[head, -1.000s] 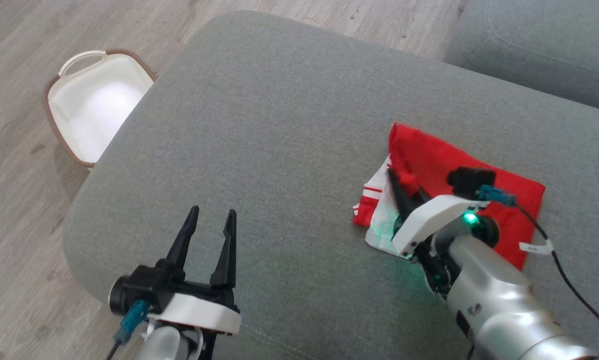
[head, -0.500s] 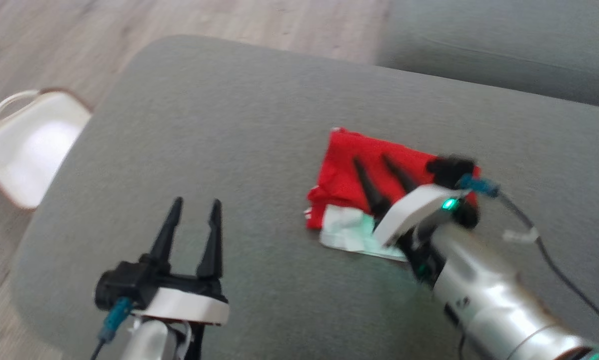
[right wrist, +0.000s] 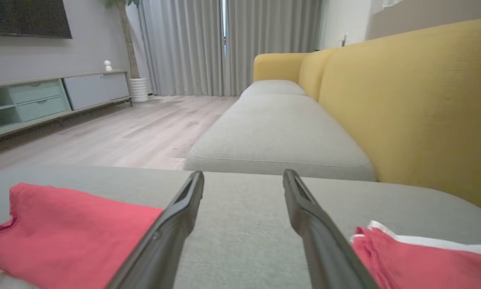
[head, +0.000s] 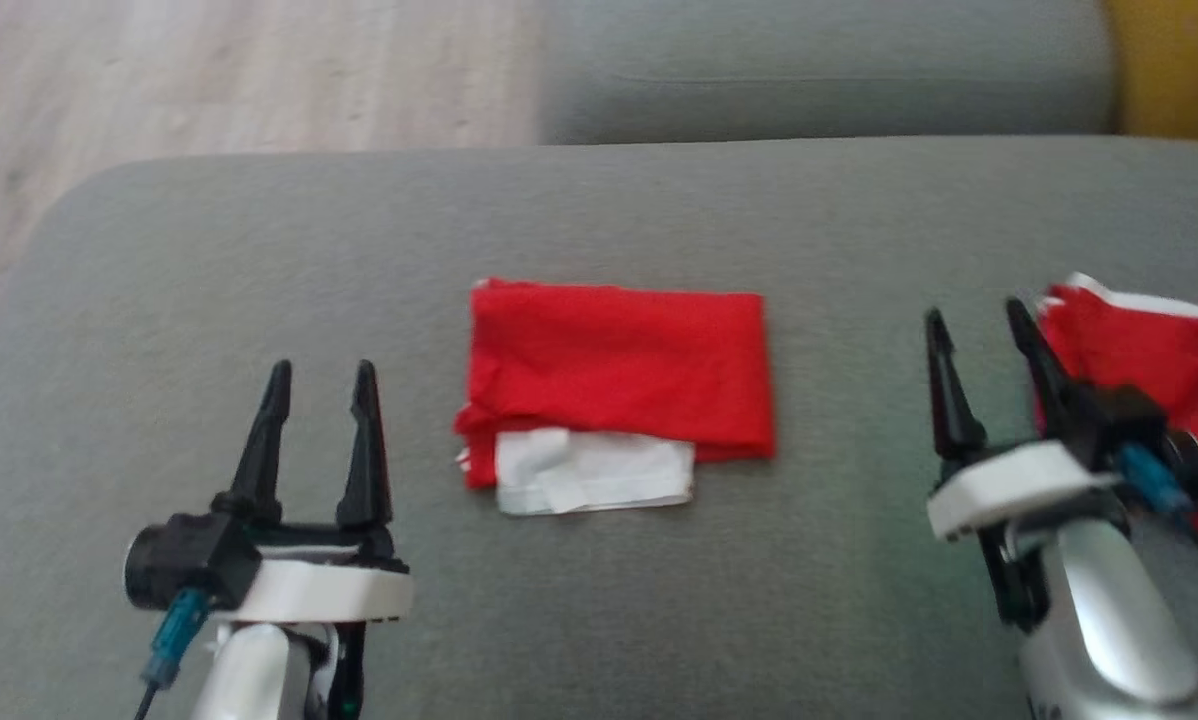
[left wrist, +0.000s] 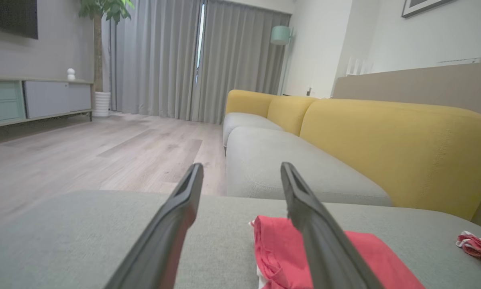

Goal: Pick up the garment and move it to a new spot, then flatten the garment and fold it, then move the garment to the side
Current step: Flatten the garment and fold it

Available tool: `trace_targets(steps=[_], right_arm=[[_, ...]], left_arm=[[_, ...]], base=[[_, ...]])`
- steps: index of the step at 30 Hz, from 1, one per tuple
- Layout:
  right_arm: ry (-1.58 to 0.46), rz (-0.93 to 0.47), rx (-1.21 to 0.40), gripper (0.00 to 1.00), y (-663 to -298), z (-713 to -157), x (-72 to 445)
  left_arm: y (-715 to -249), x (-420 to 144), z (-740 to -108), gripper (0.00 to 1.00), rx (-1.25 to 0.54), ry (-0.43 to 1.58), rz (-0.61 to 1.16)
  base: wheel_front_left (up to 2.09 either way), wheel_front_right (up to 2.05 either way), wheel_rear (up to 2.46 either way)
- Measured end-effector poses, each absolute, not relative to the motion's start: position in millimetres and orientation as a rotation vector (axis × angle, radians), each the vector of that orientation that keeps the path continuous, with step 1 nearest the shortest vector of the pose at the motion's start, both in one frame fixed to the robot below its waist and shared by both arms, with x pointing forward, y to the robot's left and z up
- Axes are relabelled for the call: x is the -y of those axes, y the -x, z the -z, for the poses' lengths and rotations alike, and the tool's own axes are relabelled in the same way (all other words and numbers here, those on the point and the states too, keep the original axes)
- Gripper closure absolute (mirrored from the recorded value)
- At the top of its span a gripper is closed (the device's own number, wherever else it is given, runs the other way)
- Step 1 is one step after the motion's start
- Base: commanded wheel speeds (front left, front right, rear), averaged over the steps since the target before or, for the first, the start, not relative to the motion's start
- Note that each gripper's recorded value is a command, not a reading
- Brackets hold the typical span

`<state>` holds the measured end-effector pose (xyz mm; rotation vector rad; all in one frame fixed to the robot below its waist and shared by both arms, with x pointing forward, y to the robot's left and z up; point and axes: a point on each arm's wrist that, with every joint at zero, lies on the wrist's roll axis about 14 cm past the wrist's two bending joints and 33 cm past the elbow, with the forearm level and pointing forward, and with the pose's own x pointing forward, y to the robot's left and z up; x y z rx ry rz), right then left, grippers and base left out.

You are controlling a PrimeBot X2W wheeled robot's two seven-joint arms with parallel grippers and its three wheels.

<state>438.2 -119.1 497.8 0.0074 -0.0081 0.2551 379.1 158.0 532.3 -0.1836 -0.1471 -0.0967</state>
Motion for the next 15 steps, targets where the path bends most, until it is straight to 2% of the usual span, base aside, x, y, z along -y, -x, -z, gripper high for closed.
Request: trace_targets(steps=[6, 15], right_arm=[[-0.02, -0.128, 0.014, 0.0, -409, -493, 160], [-0.082, -0.099, -0.016, 0.0, -387, -480, 166]], left_arm=[[-385, -140, -524, 0.0, 0.118, 0.191, 0.144], [-377, -133, -506, 0.0, 0.065, 0.197, 0.158]], base=[[0.0, 0.0, 0.0], [0.0, 0.0, 0.0]])
